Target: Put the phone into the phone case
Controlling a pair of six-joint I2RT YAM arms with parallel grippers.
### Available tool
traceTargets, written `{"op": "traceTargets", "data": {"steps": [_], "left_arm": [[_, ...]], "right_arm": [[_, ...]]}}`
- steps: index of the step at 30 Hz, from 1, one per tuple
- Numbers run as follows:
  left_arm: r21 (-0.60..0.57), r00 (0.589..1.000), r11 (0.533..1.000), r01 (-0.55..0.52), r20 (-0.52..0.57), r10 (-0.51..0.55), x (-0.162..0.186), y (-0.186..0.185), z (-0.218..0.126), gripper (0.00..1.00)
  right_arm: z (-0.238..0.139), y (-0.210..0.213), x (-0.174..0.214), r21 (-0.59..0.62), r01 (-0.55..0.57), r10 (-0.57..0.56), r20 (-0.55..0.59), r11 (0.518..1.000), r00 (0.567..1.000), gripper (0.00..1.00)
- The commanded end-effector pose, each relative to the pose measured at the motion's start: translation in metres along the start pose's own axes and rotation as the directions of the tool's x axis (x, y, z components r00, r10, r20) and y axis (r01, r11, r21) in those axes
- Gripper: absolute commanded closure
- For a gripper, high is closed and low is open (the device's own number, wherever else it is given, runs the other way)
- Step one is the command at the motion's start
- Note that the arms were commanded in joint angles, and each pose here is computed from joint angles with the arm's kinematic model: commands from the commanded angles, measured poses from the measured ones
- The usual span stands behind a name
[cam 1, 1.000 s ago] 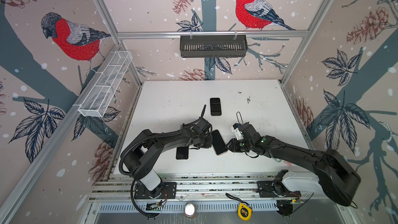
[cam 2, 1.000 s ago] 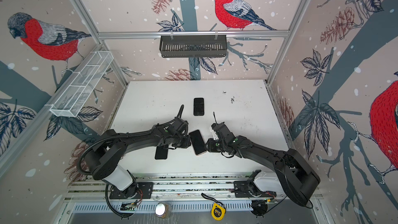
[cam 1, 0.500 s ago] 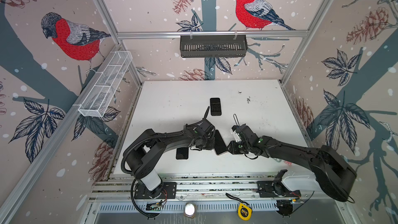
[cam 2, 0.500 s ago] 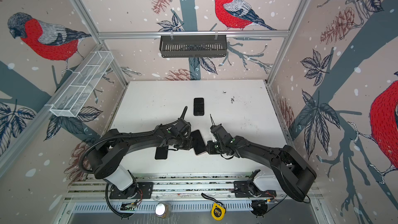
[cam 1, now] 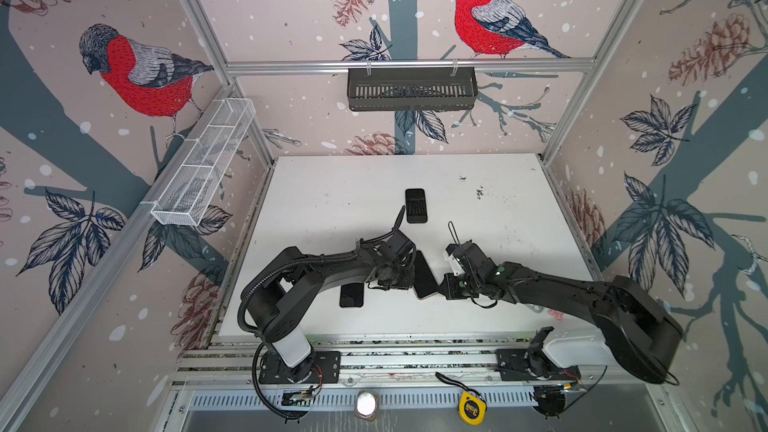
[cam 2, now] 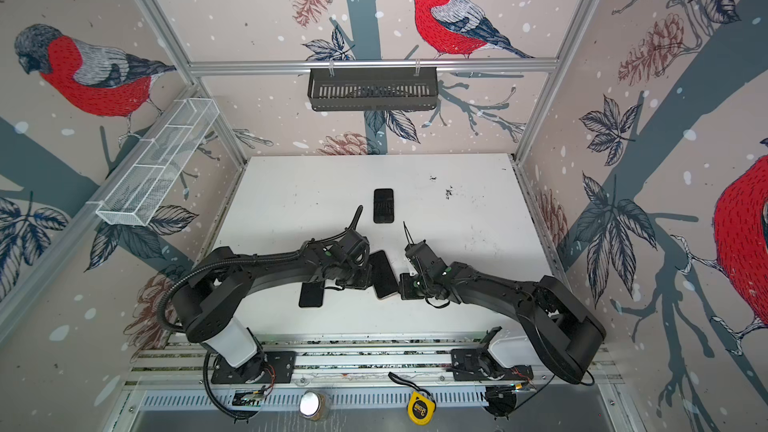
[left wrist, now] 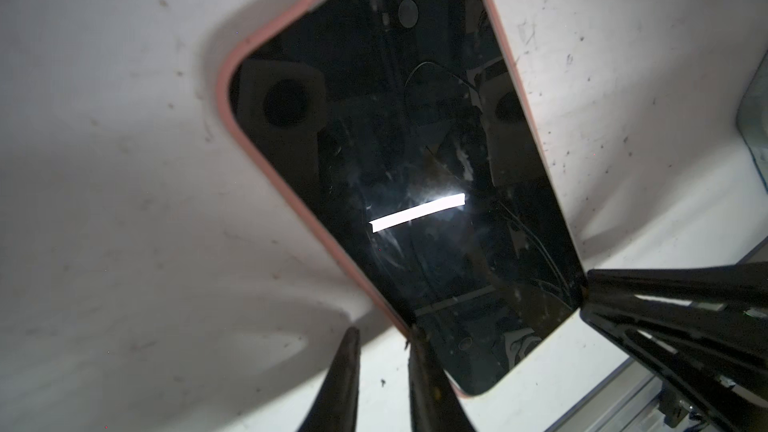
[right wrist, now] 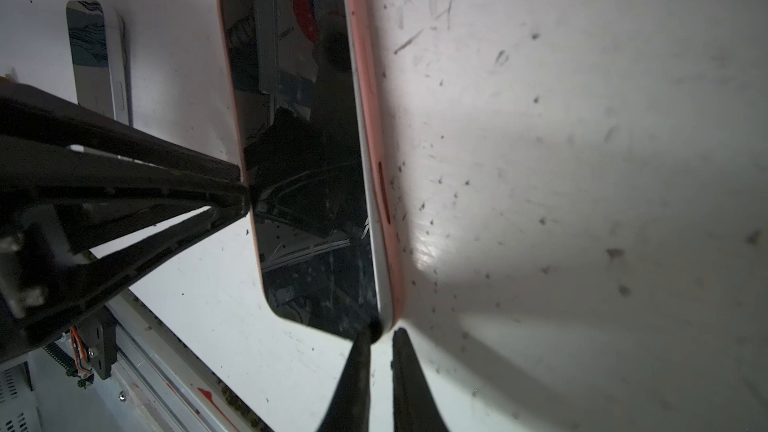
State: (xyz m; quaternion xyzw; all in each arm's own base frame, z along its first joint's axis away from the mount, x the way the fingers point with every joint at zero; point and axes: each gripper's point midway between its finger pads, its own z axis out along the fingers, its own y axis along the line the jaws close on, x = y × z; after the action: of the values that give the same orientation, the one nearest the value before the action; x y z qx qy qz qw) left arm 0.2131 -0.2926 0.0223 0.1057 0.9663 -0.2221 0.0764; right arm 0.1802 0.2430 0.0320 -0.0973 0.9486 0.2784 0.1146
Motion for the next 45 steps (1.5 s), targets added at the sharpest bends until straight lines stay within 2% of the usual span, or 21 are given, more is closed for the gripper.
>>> {"op": "traceTargets", "data": {"steps": [1,13,26,45], "left_arm": [[-0.036,1.000,0.999,0.001,-0.011,-0.002,0.004,0.007,0.003,0.77],[-0.044,1.000,0.999,-0.007,-0.016,0.006,0.003,0.006,0.003,0.78],[-0.043,1.000,0.999,-0.014,-0.023,0.013,0.003,0.006,0.004,0.78],[-0.039,0.999,0.999,-0.015,-0.030,0.014,0.005,0.006,0.008,0.78]], "right_arm": [[0.001,-0.005,0.001,0.030,0.018,-0.018,-0.004,0.999,1.000,0.88],[-0.005,0.000,-0.010,0.034,0.022,-0.023,0.026,0.999,0.999,0.84],[0.013,-0.014,0.005,0.063,0.019,-0.016,-0.044,0.998,0.999,0.82],[0.020,-0.016,0.016,0.051,0.021,-0.017,-0.085,0.998,0.996,0.90]]}}
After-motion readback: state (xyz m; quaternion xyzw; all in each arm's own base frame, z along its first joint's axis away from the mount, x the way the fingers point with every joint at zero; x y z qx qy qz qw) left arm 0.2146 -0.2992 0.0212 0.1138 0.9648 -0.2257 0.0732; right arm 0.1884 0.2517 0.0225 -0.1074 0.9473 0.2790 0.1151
